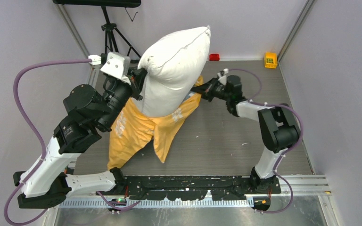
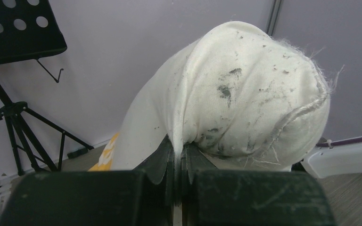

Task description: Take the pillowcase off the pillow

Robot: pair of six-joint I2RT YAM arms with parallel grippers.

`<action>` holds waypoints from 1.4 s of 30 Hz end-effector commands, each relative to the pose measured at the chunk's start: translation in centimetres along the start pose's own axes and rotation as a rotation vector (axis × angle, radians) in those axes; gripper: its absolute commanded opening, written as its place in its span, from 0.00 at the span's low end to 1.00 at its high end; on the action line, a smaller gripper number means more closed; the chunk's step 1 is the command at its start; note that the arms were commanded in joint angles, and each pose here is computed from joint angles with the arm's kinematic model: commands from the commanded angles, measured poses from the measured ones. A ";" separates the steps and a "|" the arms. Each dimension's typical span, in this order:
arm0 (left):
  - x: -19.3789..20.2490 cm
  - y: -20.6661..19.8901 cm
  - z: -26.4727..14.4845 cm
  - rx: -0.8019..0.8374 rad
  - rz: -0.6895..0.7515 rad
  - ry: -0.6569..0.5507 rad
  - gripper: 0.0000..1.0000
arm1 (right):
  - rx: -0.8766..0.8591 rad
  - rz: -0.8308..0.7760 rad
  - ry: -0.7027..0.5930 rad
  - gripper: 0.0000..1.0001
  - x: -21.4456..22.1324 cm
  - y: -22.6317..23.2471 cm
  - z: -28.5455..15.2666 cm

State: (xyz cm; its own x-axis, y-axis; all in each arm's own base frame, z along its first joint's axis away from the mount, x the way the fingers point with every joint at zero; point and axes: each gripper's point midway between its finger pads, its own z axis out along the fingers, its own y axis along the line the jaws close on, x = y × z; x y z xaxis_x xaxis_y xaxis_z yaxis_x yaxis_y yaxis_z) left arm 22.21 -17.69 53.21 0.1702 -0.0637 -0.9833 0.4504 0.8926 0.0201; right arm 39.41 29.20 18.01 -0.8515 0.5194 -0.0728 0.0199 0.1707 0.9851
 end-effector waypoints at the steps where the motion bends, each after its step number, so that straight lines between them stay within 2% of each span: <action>1: -7.5 3.9 -1.9 -0.133 -0.092 -0.248 0.00 | -0.045 -0.108 -0.192 0.00 -8.0 6.9 -6.9; 3: -7.0 5.1 -1.8 -0.210 -0.048 -0.222 0.00 | 0.057 -0.215 -0.267 0.00 -10.3 8.4 -10.1; 6: -5.8 8.1 -1.7 -0.414 0.077 -0.144 0.00 | 0.243 -0.275 -0.403 0.00 -12.8 10.5 -14.6; 8: -5.2 10.1 -1.8 -0.586 0.174 -0.087 0.00 | 0.257 -0.326 -0.494 0.00 -14.6 14.1 -17.3; 10: -4.6 11.5 -1.7 -0.693 0.233 -0.057 0.00 | 0.279 -0.377 -0.535 0.00 -15.0 17.7 -19.0; 13: -2.5 12.6 -1.0 -0.730 0.255 0.013 0.00 | 0.321 -0.465 -0.598 0.00 -15.6 22.3 -21.3; 17: 1.3 14.4 -0.7 -0.742 0.212 0.111 0.00 | 0.328 -0.540 -0.696 0.00 -15.9 27.4 -24.3; 21: 4.5 15.2 -0.4 -0.724 0.177 0.195 0.00 | 0.300 -0.596 -0.686 0.00 -15.1 31.2 -25.1; 25: 9.8 14.6 0.4 -0.667 0.106 0.334 0.00 | 0.308 -0.572 -0.625 0.00 -15.3 30.0 -23.7; 29: 19.1 14.8 0.0 -0.600 -0.146 0.524 0.00 | 0.387 -0.562 -0.547 0.00 -15.2 25.8 -21.6; 33: 27.6 15.9 -2.4 -0.641 -0.394 0.693 0.00 | 0.522 -0.559 -0.422 0.02 -13.9 19.7 -18.4; 34: 29.1 16.1 -3.2 -0.666 -0.440 0.719 0.00 | 0.547 -0.561 -0.401 0.07 -13.4 18.4 -17.8; 35: 30.3 16.3 -4.1 -0.700 -0.489 0.730 0.00 | 0.559 -0.562 -0.372 0.25 -12.8 17.1 -16.9; 37: 32.0 16.4 -5.2 -0.732 -0.549 0.724 0.00 | 0.551 -0.560 -0.320 0.48 -11.0 15.2 -15.1; 39: 32.3 16.6 -6.5 -0.783 -0.584 0.665 0.00 | 0.529 -0.569 -0.277 0.70 -8.8 13.6 -13.3; 40: 32.1 16.9 -7.2 -0.822 -0.590 0.631 0.01 | 0.527 -0.570 -0.263 0.76 -7.9 12.9 -12.8; 41: 32.0 17.0 -7.8 -0.845 -0.599 0.607 0.07 | 0.521 -0.574 -0.246 0.78 -7.2 12.4 -12.4; 42: 31.7 17.0 -8.3 -0.857 -0.606 0.582 0.19 | 0.517 -0.579 -0.233 0.80 -6.6 12.0 -12.3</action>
State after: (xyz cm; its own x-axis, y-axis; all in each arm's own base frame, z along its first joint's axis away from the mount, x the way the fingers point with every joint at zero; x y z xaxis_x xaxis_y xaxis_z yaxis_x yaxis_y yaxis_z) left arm 28.74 -1.62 16.66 -0.5870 -0.4533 -0.6707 -0.4056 0.8817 -0.2409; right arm 39.49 15.72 27.72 -0.7863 0.3981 -0.4724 0.0676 0.8156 0.5747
